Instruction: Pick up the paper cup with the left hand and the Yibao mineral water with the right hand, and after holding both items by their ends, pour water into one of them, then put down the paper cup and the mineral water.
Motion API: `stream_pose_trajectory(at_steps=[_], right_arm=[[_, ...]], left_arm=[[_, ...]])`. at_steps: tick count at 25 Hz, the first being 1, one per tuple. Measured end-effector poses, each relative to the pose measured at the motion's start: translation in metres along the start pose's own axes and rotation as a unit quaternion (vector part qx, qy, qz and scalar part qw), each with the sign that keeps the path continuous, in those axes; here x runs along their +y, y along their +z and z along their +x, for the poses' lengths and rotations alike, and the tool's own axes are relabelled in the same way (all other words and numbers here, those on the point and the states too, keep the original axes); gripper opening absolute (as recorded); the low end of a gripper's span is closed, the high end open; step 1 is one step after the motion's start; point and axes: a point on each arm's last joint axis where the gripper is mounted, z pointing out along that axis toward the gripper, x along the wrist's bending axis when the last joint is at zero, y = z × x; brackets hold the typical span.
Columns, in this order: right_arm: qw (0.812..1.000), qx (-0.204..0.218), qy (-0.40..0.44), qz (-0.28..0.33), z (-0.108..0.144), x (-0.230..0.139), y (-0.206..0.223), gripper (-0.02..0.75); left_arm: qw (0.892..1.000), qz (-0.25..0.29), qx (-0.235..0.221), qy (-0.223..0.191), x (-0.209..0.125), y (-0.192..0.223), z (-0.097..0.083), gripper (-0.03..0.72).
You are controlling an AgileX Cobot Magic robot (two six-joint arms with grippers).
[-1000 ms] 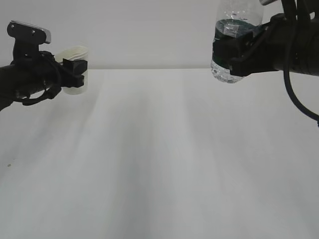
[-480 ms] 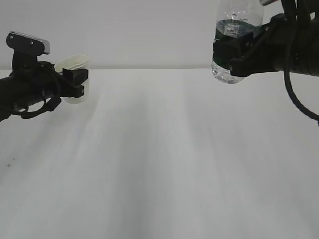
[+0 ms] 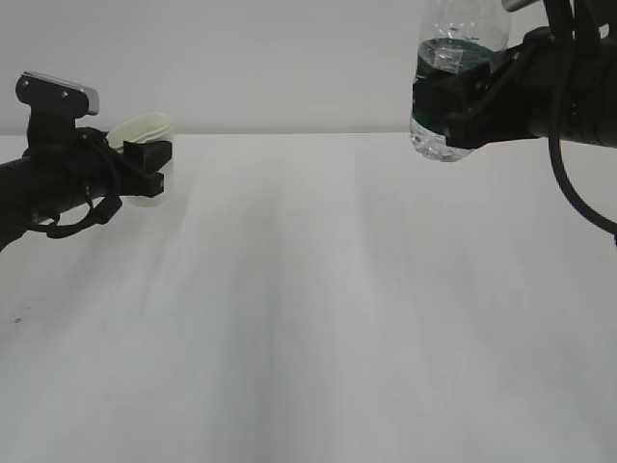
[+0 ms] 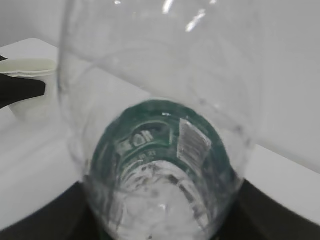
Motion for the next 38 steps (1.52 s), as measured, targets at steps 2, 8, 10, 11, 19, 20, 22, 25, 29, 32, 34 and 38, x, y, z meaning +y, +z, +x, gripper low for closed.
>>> stream_pose_trajectory(at_steps=[2,8,10,11,19,20,22,25,29,32,34,38], right_arm=[[1.0,0.0,0.0,0.0,0.0,0.0,0.0,0.418],[1.0,0.0,0.0,0.0,0.0,0.0,0.0,0.417],[1.0,-0.001,0.0,0.001,0.0,0.0,0.0,0.417],[1.0,-0.001,0.0,0.001,0.0,0.0,0.0,0.417],[1.0,-0.005,0.0,0.006,-0.001,-0.001,0.0,0.417],[1.0,-0.005,0.0,0.006,-0.001,-0.001,0.0,0.417],[1.0,-0.005,0.0,0.006,-0.001,-0.001,0.0,0.417],[1.0,-0.006,0.0,0.007,-0.001,-0.001,0.0,0.417],[1.0,-0.01,0.0,0.012,-0.002,-0.002,0.0,0.417],[1.0,-0.011,0.0,0.013,-0.002,-0.002,0.0,0.417],[1.0,-0.011,0.0,0.013,-0.002,-0.002,0.0,0.417],[1.0,-0.012,0.0,0.014,-0.002,-0.003,0.0,0.417]], left_arm=[[1.0,0.001,0.001,-0.002,-0.003,0.001,0.0,0.326],[1.0,-0.001,0.0,-0.008,-0.012,0.005,0.001,0.326],[1.0,0.002,0.0,-0.008,-0.015,0.006,0.0,0.326],[1.0,0.002,-0.001,-0.008,-0.017,0.006,0.0,0.326],[1.0,0.005,-0.002,-0.004,-0.025,0.008,0.0,0.326],[1.0,0.004,-0.002,-0.006,-0.027,0.009,0.0,0.326],[1.0,0.003,-0.004,-0.007,-0.032,0.011,0.0,0.326],[1.0,0.002,-0.006,-0.01,-0.038,0.012,0.0,0.326],[1.0,-0.014,-0.008,-0.011,-0.04,0.013,0.0,0.326],[1.0,-0.018,-0.008,-0.006,-0.043,0.009,-0.002,0.326],[1.0,-0.019,0.0,-0.002,-0.046,0.006,-0.001,0.326],[0.999,-0.025,0.02,-0.006,-0.051,-0.002,0.002,0.326]])
